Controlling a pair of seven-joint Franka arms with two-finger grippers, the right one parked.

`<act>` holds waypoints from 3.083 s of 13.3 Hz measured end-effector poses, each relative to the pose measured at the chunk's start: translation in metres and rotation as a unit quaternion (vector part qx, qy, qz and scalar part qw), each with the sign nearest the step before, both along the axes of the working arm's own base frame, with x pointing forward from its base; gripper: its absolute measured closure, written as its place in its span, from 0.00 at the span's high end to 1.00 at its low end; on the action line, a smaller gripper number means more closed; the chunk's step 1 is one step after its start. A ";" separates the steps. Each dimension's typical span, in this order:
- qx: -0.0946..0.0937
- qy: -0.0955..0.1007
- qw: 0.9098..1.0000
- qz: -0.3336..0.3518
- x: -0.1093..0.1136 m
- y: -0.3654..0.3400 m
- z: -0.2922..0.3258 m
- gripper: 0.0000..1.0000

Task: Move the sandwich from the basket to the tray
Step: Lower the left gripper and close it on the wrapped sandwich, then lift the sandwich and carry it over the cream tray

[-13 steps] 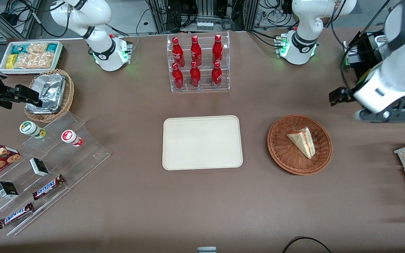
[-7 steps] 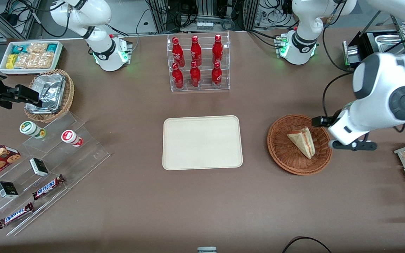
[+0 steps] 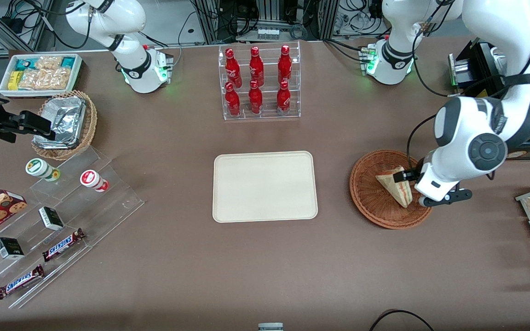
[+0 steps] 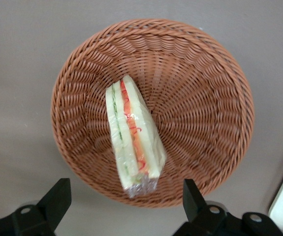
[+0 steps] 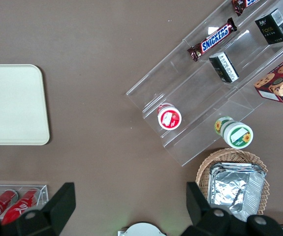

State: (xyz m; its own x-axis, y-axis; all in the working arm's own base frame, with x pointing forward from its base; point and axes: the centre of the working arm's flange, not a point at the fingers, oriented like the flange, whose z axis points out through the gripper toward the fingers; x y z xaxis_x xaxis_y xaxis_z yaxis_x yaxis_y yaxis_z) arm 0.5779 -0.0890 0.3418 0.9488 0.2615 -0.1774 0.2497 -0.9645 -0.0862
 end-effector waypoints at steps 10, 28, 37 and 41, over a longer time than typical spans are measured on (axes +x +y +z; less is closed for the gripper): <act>0.007 -0.085 0.972 0.220 -0.034 0.024 -0.025 1.00; 0.000 -0.057 0.962 0.269 -0.046 0.008 -0.092 0.86; 0.004 -0.028 0.970 0.241 -0.028 0.004 -0.067 0.26; -0.002 -0.016 0.982 0.189 0.005 -0.024 0.004 0.17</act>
State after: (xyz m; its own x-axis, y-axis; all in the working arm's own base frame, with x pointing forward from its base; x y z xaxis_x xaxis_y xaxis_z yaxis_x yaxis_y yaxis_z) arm 0.5830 -0.1131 0.3454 0.7885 0.5963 -0.1506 0.5932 -0.8020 -0.0697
